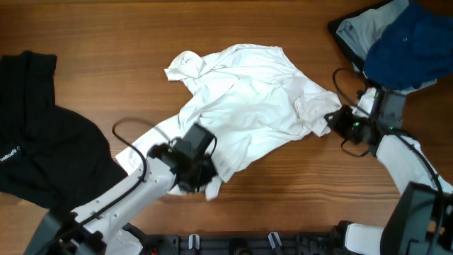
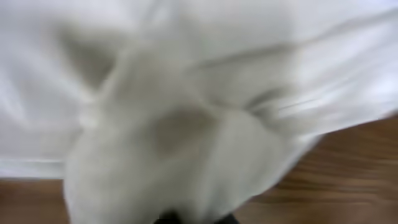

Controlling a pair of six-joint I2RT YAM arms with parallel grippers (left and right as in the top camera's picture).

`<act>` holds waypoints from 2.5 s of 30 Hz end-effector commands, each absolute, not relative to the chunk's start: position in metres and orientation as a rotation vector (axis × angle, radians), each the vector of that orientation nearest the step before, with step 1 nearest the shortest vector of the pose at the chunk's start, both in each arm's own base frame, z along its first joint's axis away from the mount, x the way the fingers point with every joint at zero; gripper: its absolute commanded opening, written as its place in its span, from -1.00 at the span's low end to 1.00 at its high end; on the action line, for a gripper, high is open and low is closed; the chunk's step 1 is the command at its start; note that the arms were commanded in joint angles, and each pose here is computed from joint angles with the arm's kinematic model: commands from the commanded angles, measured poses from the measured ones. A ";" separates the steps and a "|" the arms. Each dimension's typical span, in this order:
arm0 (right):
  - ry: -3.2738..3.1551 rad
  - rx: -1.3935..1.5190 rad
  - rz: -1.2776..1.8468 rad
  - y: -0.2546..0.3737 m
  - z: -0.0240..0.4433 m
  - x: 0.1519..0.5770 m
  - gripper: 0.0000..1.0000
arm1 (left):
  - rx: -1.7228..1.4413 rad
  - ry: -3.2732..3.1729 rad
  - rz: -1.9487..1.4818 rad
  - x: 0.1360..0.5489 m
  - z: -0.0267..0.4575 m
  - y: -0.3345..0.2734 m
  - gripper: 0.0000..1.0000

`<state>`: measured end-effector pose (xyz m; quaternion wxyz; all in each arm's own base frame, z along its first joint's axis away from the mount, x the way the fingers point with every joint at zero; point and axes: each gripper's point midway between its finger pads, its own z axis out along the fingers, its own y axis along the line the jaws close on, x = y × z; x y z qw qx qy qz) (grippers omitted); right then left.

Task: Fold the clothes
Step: 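Lift the shirt with both grippers and pull it away from the robot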

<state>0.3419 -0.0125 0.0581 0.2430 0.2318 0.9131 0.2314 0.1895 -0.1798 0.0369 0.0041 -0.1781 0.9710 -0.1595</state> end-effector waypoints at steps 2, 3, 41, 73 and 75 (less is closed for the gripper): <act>2.369 0.498 0.385 -0.046 0.141 0.379 -0.91 | -0.412 2.803 -0.437 0.260 0.103 -0.169 -0.92; 2.357 0.472 0.361 -0.049 0.155 0.384 -0.91 | -0.405 2.775 -0.424 0.269 0.113 -0.165 -0.92; 1.769 -0.099 -0.131 -0.023 0.525 0.368 -0.91 | -0.338 1.805 -0.201 0.388 0.470 -0.014 -0.92; 1.939 -0.042 0.086 0.005 0.445 0.499 -0.91 | -0.452 1.685 -0.218 0.471 0.464 0.005 -0.92; 1.817 -0.044 0.043 0.001 0.485 0.498 -0.91 | -0.449 1.639 -0.212 0.467 0.485 0.011 -0.92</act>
